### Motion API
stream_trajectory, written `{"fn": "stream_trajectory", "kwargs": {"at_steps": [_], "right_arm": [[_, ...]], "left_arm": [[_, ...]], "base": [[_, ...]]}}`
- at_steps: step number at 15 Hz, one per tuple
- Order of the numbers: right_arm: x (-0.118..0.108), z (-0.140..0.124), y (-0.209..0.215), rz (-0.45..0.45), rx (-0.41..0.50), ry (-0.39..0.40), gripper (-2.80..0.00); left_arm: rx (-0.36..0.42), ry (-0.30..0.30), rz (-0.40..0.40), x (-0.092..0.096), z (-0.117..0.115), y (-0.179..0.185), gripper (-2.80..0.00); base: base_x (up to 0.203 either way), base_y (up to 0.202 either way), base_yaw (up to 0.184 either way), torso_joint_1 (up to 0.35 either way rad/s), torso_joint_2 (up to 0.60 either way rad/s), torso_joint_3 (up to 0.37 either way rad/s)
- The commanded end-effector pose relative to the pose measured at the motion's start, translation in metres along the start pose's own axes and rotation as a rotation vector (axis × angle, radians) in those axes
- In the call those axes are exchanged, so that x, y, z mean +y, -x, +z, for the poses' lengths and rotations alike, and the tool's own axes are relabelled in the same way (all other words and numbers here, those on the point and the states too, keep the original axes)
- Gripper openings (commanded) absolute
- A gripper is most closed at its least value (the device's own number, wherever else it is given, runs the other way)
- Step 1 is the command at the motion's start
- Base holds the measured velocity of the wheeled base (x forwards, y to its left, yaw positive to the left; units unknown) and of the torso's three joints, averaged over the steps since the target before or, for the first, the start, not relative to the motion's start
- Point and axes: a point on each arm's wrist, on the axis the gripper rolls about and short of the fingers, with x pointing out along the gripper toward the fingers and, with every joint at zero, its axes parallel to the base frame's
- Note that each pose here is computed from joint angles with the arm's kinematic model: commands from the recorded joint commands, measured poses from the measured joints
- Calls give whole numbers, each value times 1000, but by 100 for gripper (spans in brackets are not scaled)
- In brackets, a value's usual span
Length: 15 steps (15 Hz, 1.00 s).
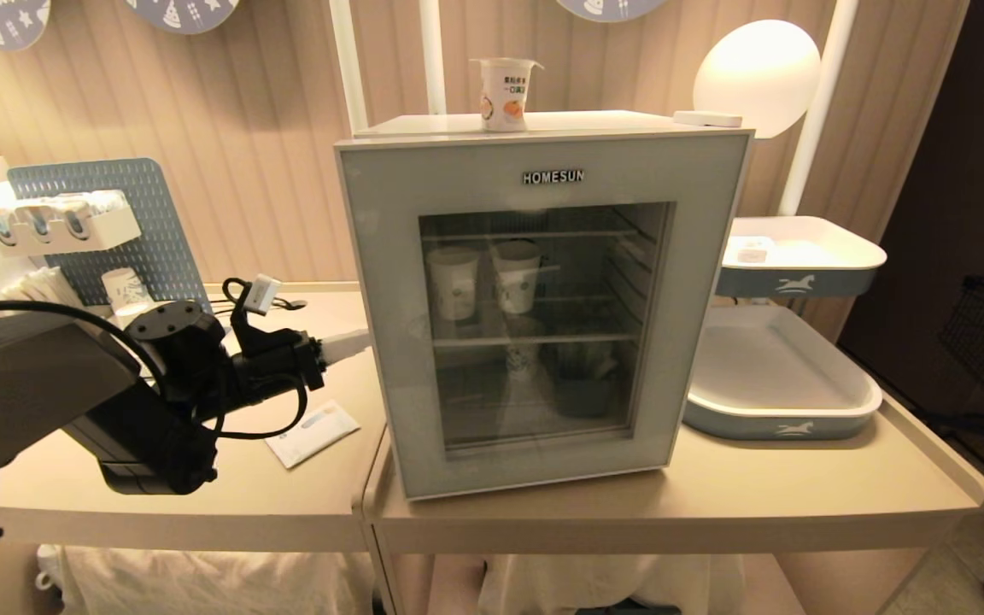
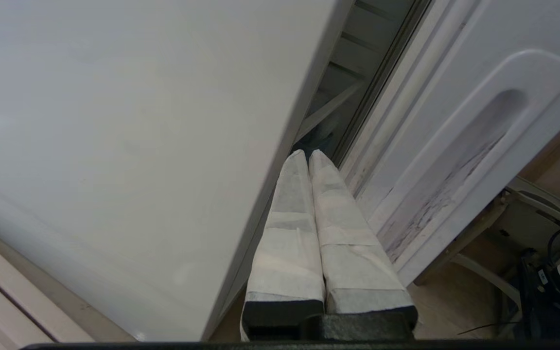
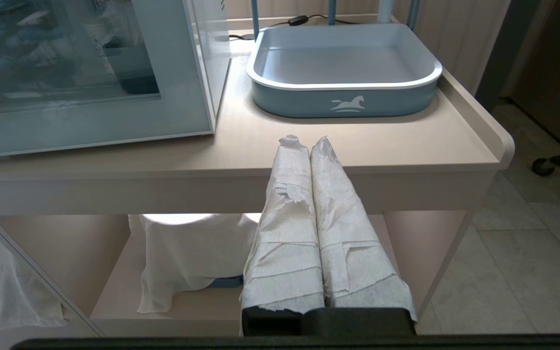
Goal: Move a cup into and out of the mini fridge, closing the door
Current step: Open the freezer door
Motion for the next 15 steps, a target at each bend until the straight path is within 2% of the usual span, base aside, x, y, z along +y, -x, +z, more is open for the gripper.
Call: {"fn": "stream_trajectory", "kwargs": {"at_steps": [1,11,15], "right_arm": [[0,0,0,1,2,0,-280],[0,0,0,1,2,0,-280],[0,0,0,1,2,0,-280]], "left_arm": [[4,0,-15,-2,-2,-2,-280],[25,9,-57,-15,-9,-8,-280],[60,29,-112,-38,-12,-9,-280]], "base": [[0,0,0,0,0,0],[0,0,0,0,0,0],[0,0,0,0,0,0]]}}
